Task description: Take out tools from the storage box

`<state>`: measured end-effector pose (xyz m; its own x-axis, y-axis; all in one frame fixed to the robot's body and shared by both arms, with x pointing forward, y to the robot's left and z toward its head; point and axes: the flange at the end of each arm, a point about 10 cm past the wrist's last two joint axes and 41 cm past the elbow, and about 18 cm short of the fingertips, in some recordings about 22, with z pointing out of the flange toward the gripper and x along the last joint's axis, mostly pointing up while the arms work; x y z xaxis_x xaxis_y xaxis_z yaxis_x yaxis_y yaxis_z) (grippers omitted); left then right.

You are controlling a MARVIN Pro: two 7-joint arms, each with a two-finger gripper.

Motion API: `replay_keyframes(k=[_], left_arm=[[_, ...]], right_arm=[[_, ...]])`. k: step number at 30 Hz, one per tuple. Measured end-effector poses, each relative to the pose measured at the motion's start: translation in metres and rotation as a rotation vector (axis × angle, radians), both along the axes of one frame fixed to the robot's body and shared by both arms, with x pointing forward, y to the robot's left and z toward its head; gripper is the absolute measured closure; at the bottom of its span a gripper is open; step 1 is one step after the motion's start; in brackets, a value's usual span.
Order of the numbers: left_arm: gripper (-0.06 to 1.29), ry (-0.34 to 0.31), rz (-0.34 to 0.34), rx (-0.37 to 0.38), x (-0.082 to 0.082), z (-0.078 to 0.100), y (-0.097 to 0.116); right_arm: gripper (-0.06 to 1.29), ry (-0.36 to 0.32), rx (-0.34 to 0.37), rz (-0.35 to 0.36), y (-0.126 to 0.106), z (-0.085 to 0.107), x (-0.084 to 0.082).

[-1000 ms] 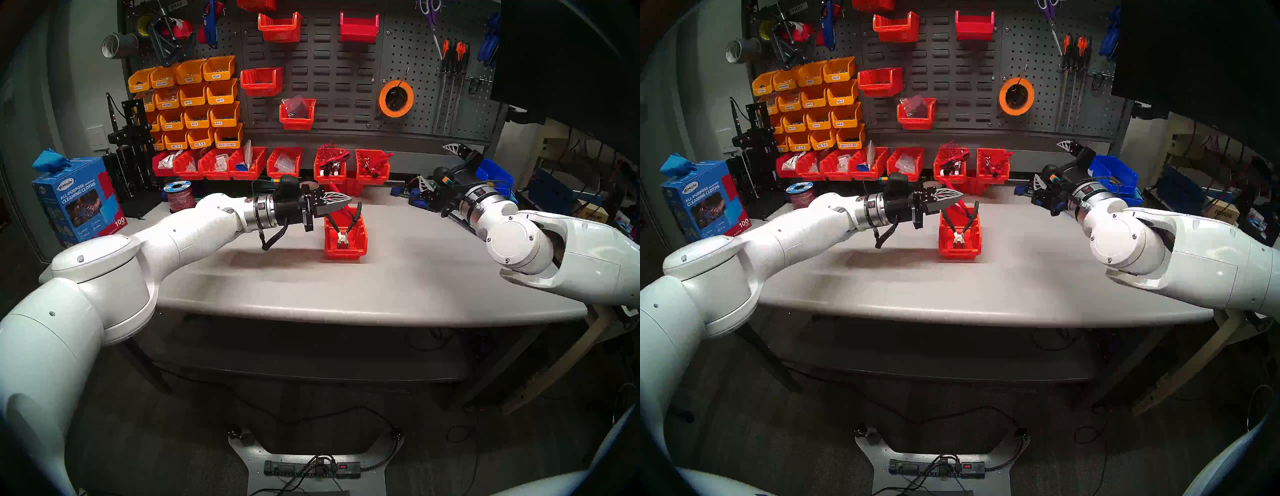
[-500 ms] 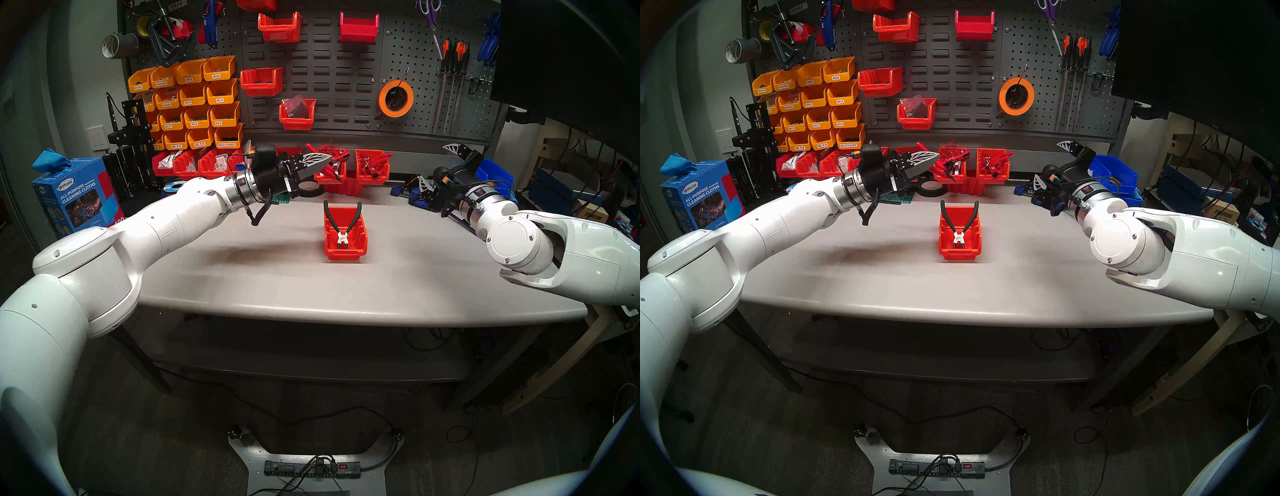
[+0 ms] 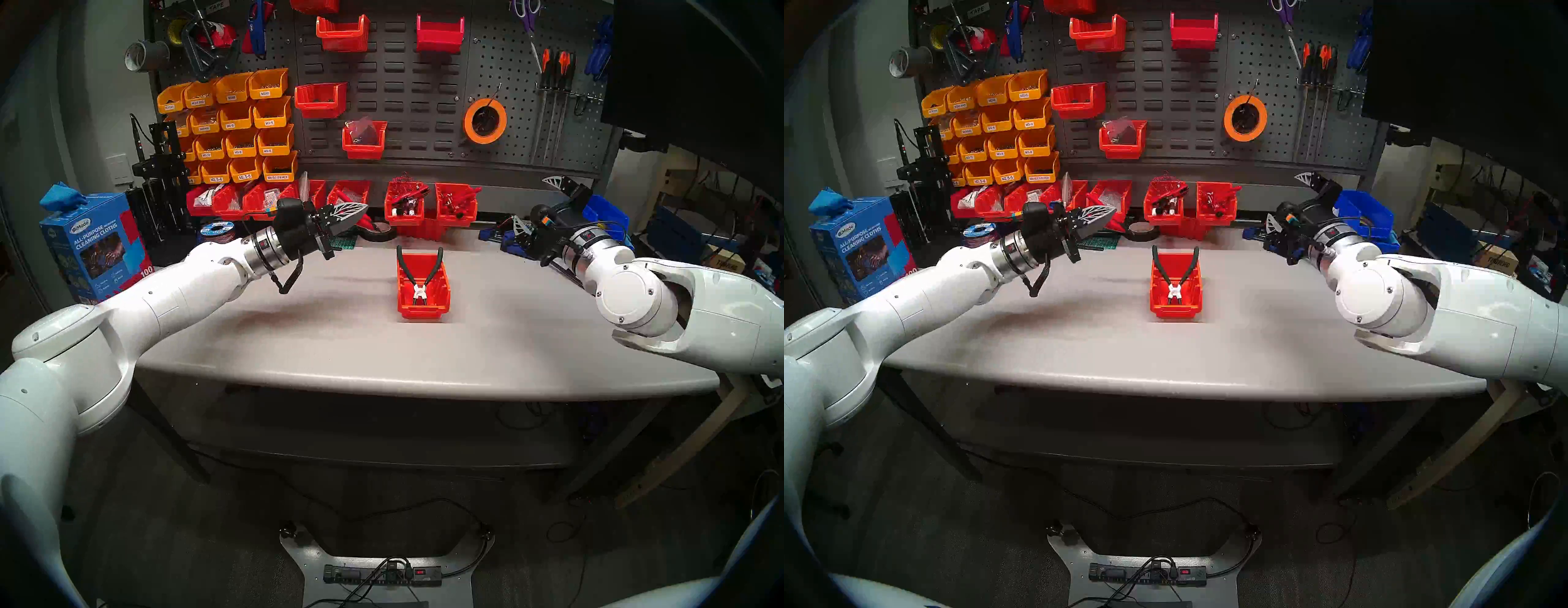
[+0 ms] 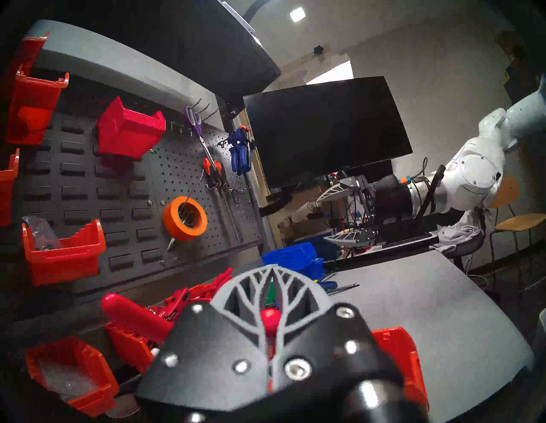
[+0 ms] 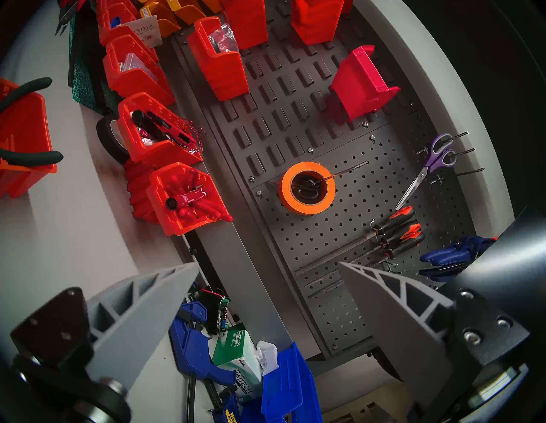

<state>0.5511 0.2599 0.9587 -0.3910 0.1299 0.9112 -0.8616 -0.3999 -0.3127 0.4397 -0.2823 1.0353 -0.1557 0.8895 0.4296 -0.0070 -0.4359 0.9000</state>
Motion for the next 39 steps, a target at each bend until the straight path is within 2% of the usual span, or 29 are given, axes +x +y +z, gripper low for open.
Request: replay_keyframes(k=[3,8,13,20,30,37,39], left_arm=[[1.24,0.001,0.016,0.039,-0.007,-0.013,0.007],[1.24,-0.004,0.029,0.159,-0.02,-0.038,0.021],[1.24,0.001,0.041,0.241,-0.029,-0.05,0.031],[1.24,0.001,0.069,0.306,-0.037,-0.057,0.042],[1.24,0.031,0.105,0.433,-0.037,-0.061,0.061],[1.24,0.066,0.135,0.482,-0.035,-0.066,0.068],[1.16,0.068,0.143,0.482,-0.034,-0.065,0.068]], right_arm=[[-0.01,0.0,0.0,0.0,0.0,0.0,0.0],[-0.01,0.001,0.0,0.001,0.0,0.0,0.0],[-0.01,0.01,-0.006,0.016,0.003,0.0,0.001],[-0.01,0.017,-0.027,0.077,0.015,0.006,0.004],[-0.01,0.026,-0.051,0.147,0.024,0.018,0.013],[-0.01,0.07,-0.047,0.197,0.028,0.024,0.032],[-0.01,0.081,-0.043,0.204,0.029,0.026,0.041]])
